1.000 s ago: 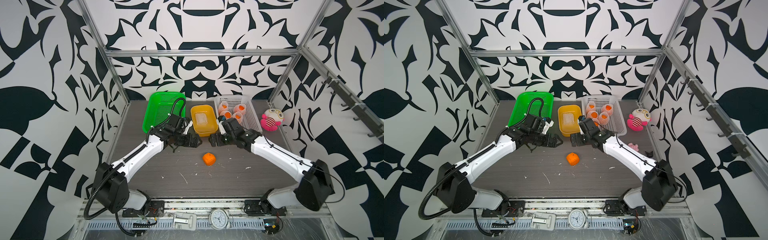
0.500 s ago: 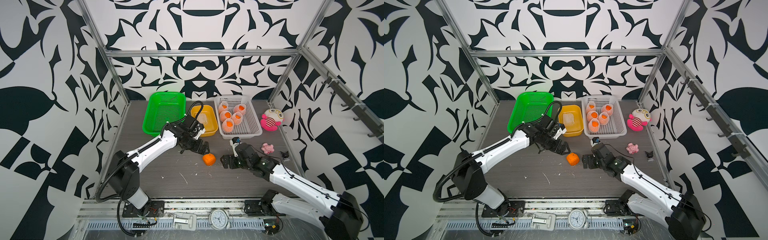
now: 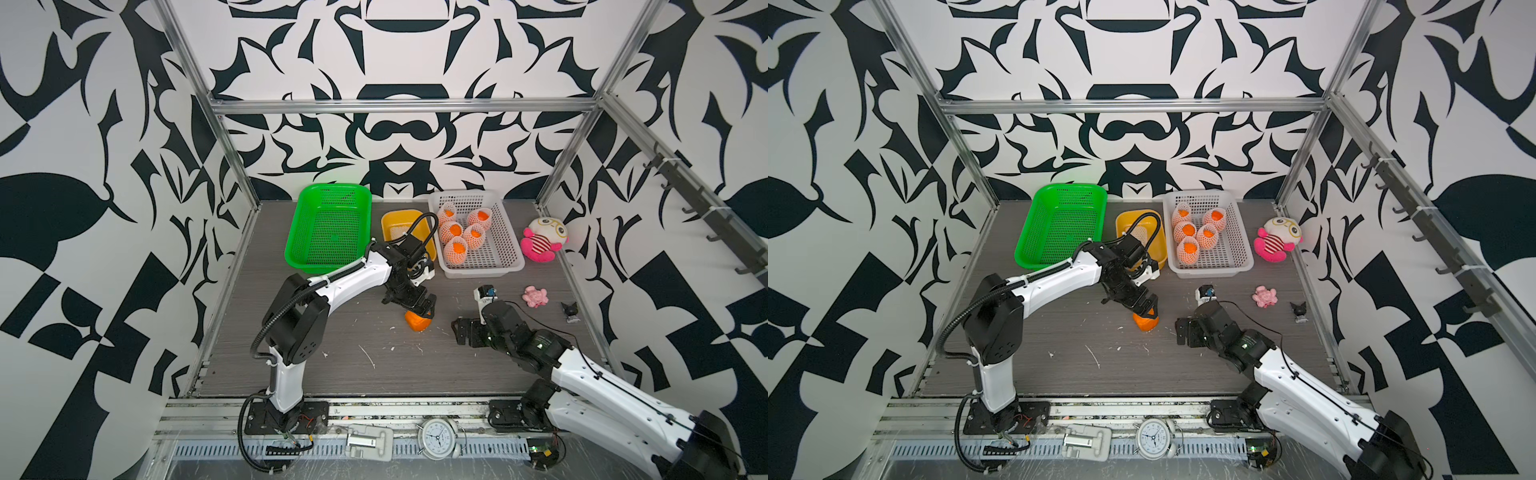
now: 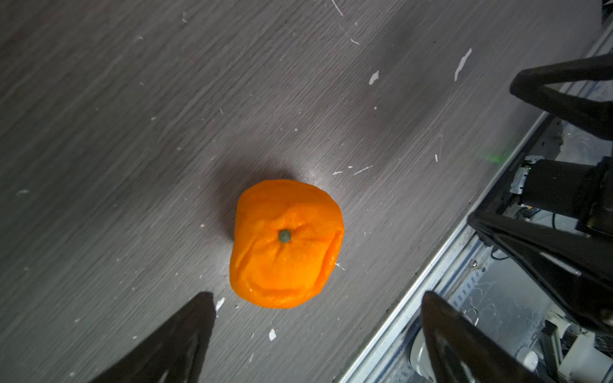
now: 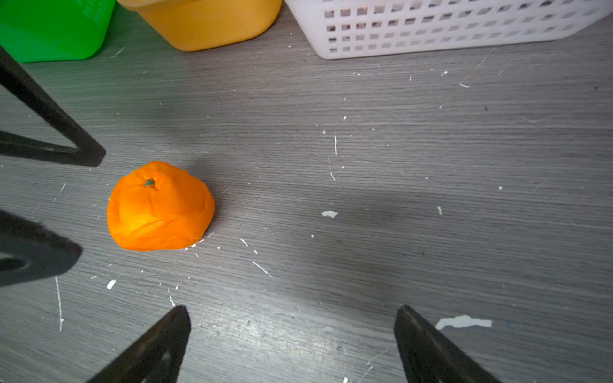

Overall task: Remove foam nets from oranges
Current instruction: Pick up the orange from the center of the board.

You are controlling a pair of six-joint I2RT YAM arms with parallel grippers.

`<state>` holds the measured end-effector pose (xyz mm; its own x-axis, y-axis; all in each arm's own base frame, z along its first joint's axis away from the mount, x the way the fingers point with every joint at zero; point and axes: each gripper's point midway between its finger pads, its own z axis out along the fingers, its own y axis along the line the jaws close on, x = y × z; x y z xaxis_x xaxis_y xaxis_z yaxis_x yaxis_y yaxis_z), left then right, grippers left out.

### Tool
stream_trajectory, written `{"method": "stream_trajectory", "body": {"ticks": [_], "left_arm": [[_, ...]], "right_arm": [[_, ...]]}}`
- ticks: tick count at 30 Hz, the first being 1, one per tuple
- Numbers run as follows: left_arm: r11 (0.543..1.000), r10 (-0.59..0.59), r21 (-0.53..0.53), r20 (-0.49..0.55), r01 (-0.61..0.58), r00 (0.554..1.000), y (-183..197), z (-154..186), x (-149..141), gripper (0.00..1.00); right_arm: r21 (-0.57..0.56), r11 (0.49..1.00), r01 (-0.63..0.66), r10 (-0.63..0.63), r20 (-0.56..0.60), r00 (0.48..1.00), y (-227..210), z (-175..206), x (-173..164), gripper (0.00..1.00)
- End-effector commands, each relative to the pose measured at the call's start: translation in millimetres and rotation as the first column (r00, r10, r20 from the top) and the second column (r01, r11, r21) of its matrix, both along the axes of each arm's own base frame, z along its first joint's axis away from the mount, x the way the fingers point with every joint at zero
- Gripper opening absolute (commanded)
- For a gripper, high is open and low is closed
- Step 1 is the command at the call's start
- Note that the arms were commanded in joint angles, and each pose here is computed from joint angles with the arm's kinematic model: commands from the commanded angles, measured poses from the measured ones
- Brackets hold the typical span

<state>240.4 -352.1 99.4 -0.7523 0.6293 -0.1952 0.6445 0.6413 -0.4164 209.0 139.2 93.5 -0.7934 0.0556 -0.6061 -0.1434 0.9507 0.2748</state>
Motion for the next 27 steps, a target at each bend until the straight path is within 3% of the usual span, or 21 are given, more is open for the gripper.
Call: {"method": "stream_trajectory", "body": {"ticks": [1,12,21,27], "left_arm": [[0.998,-0.036,0.056,-0.014,0.037,0.999,0,-13,-4,0.99],[0.986,-0.044,0.158,-0.031,0.049,0.999,7,-49,-7,1.0],[0.987,-0.038,0.154,-0.057,0.046,0.998,4,-58,-9,0.8],[0.986,-0.031,0.16,-0.055,0.039,0.998,7,-56,-10,0.72]], "right_arm": [[0.025,0.999,0.032,-0.033,0.037,0.999,0,6,9,1.0],[0.054,0.998,0.043,-0.045,0.032,0.998,0,-8,9,0.99],[0.058,0.997,0.043,-0.045,0.026,0.999,1,-11,13,0.99],[0.063,0.997,0.046,-0.048,0.026,0.999,0,-12,14,0.99]]}}
